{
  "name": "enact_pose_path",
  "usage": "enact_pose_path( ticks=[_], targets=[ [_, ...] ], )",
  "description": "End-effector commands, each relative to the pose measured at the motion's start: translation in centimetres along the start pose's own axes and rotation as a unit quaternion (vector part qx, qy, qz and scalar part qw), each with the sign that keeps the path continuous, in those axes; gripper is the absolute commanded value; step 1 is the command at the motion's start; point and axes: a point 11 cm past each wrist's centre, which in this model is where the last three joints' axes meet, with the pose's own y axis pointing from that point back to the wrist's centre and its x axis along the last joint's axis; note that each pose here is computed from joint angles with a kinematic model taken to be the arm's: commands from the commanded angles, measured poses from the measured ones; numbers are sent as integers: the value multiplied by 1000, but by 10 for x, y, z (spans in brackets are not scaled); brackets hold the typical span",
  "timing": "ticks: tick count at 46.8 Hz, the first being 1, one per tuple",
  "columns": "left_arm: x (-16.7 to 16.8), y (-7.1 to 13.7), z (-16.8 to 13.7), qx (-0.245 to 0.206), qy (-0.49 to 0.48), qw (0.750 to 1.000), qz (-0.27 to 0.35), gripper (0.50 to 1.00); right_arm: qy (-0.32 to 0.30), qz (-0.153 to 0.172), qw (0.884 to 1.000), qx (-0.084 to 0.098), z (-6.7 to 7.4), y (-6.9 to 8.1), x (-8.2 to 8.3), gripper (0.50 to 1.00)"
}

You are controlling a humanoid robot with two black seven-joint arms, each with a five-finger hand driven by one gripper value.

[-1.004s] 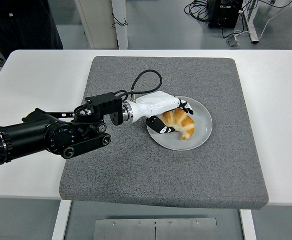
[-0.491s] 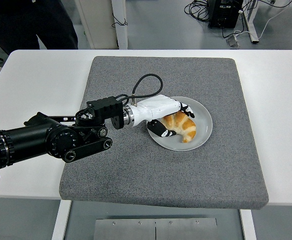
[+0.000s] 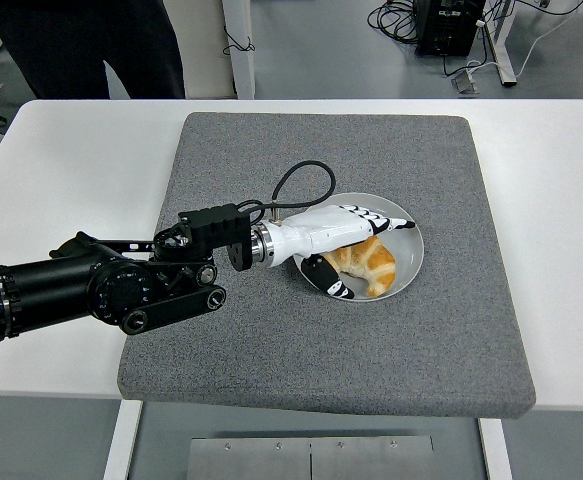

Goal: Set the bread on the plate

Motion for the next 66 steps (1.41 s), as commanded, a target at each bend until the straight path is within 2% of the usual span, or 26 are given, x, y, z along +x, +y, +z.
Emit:
enact_pose_path(
  ticks=[1,7,12,24,33,42,46,55,66],
  targets=[
    [6,1,-2,2,2,1000,7,969,0,0,1000,0,0,0,0,1000],
    [25,2,6,-15,29,999,38,969,0,0,1000,1,-1,0,0,1000],
    [41,4,21,-38,91,993,67,969,0,0,1000,0,0,0,0,1000],
    [82,17,10,-31,207,967,145,969,0,0,1000,1,-1,0,0,1000],
    [119,44,-22,-8,305,930,205,971,0,0,1000,0,0,0,0,1000],
    [159,82,-54,8,362,896,258,971,0,0,1000,-1,0,0,0,1000],
    [174,104,-71,15,392,873,288,971,0,0,1000,1,-1,0,0,1000],
    [179,132,-122,56,469,808,354,971,0,0,1000,0,0,0,0,1000],
    [162,135,-165,70,557,722,405,971,0,0,1000,0,0,0,0,1000]
  ],
)
